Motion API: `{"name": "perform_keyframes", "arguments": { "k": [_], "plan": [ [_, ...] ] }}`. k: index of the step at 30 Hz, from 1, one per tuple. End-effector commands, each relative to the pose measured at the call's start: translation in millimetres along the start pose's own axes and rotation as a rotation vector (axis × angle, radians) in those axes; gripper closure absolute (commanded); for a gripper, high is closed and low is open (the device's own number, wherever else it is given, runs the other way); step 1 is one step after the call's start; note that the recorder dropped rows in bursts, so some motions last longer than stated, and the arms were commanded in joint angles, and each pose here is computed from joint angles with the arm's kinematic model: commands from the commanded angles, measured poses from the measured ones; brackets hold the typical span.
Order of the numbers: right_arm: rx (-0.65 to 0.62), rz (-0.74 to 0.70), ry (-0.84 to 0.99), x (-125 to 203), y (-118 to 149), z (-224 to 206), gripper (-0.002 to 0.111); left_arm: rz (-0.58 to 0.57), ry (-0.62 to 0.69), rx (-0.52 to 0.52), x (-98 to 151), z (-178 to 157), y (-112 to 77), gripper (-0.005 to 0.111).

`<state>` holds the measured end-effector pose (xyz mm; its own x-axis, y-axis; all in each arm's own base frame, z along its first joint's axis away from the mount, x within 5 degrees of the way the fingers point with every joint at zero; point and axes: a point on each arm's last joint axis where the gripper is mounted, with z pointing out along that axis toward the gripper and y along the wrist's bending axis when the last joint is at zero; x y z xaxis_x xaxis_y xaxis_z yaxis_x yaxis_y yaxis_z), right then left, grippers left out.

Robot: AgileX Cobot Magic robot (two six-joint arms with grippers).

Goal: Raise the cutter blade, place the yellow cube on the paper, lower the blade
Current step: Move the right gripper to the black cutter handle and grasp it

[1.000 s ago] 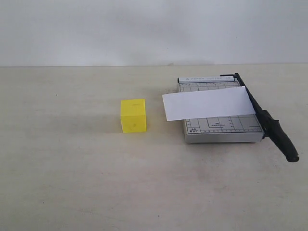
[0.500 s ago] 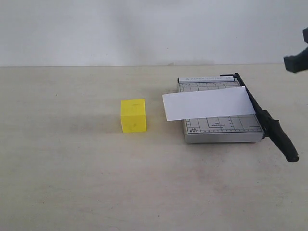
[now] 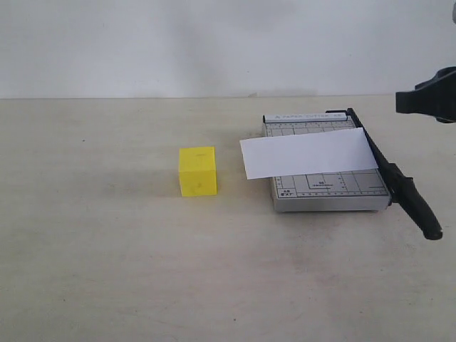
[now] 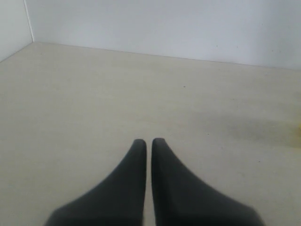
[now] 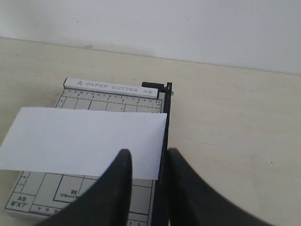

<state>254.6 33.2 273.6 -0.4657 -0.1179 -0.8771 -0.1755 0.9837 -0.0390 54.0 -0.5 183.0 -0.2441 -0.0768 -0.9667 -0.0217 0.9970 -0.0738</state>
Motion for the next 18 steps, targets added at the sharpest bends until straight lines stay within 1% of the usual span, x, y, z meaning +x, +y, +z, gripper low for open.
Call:
{"name": "perform_keyframes", "arguments": {
  "k": [1, 4, 6, 9, 11, 12, 13, 15, 16, 17, 18],
  "plan": [
    [-0.029, -0.137, 0.041, 3.0, 2.4, -0.7, 0.082, 0.003, -0.02, 0.004, -1.7, -0.3, -0.3, 0.102],
    [-0.068, -0.214, 0.096, 8.4, 5.3, -1.2, 0.082, 0.003, -0.02, 0.004, -1.7, -0.3, -0.3, 0.102],
    [-0.071, -0.219, 0.113, 13.4, 5.5, -0.9, 0.082, 0.003, -0.02, 0.004, -1.7, -0.3, -0.3, 0.102],
    [0.023, -0.095, 0.057, 32.7, -0.6, 2.2, 0.082, 0.003, -0.02, 0.004, -1.7, -0.3, -0.3, 0.102],
    [0.04, 0.096, -0.015, 45.8, -2.6, 2.1, 0.082, 0.003, -0.02, 0.004, -1.7, -0.3, -0.3, 0.102],
    [0.034, 0.174, -0.017, 49.9, -3.5, 1.9, 0.082, 0.003, -0.02, 0.004, -1.7, -0.3, -0.3, 0.102],
    [0.025, 0.219, 0.007, 53.2, -3.6, 1.8, 0.082, 0.003, -0.02, 0.004, -1.7, -0.3, -0.3, 0.102],
    [0.027, 0.212, 0.081, 59.2, -2.3, 1.6, 0.082, 0.003, -0.02, 0.004, -1.7, -0.3, -0.3, 0.102],
    [0.03, 0.196, 0.105, 61.3, -1.2, 1.4, 0.079, 0.003, -0.02, 0.004, -1.7, -0.3, -0.3, 0.102],
    [0.031, 0.173, 0.112, 61.9, -1.2, 1.4, 0.073, 0.003, -0.02, 0.004, -1.7, -0.3, -0.3, 0.102],
    [0.029, 0.168, 0.113, 61.9, -0.7, 1.4, 0.064, 0.003, -0.02, 0.004, -1.7, -0.3, -0.3, 0.102]
  ]
}}
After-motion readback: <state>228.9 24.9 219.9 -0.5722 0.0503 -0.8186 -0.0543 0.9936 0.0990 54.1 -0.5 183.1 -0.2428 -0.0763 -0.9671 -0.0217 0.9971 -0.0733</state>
